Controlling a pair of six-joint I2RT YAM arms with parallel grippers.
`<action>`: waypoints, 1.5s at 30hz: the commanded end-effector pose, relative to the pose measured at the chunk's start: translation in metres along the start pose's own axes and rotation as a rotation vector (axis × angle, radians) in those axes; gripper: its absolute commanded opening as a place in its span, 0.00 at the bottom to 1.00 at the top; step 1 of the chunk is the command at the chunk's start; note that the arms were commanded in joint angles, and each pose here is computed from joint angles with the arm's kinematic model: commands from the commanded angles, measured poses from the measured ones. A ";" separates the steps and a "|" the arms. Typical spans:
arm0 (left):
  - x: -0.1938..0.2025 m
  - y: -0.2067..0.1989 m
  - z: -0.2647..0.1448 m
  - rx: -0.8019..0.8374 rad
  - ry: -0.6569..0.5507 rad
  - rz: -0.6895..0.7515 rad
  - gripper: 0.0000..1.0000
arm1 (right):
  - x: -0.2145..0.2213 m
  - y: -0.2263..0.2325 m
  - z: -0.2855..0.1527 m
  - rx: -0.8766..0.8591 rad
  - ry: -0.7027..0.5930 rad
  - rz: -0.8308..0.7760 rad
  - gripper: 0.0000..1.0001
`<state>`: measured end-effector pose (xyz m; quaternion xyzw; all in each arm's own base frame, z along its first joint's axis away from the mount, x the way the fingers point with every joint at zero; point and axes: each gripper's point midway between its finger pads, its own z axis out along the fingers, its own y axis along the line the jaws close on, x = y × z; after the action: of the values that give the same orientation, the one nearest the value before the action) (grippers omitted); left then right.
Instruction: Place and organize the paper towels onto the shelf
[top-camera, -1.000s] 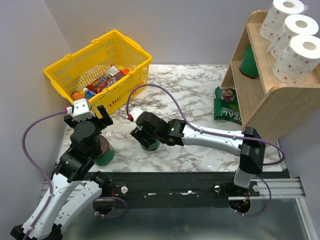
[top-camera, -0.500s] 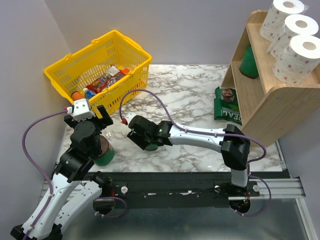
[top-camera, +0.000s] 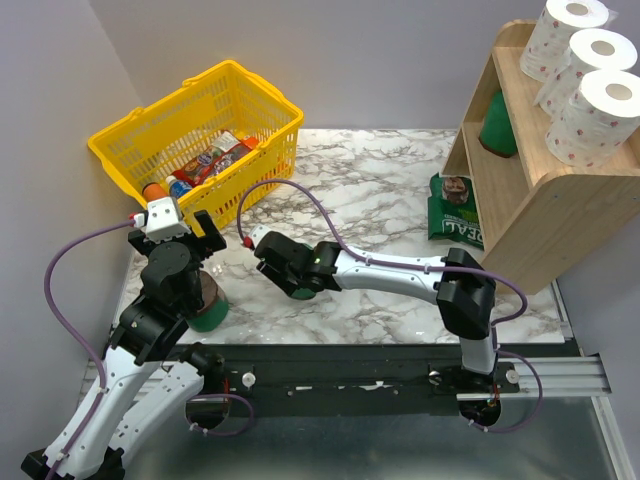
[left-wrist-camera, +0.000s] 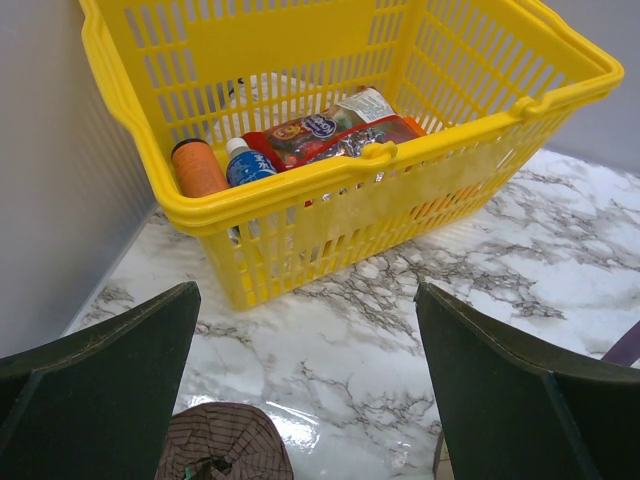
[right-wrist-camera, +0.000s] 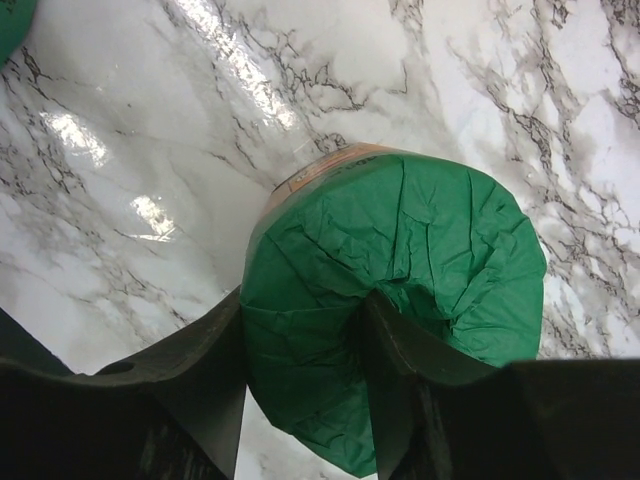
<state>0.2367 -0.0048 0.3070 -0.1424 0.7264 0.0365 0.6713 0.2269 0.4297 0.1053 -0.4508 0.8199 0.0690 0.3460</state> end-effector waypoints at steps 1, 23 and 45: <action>-0.006 0.002 -0.001 -0.009 -0.028 -0.035 0.99 | 0.014 -0.011 -0.003 0.063 0.058 -0.063 0.45; -0.013 0.002 -0.006 0.014 -0.054 -0.068 0.99 | -0.013 -0.305 -0.217 0.817 0.047 -0.076 0.36; -0.012 -0.002 -0.006 0.034 -0.052 -0.070 0.99 | 0.054 -0.396 -0.244 0.984 0.193 0.104 0.39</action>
<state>0.2299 -0.0024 0.3197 -0.1517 0.7074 0.0155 0.6902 0.3980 0.0679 0.3301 -0.2166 0.8062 -0.3397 0.4333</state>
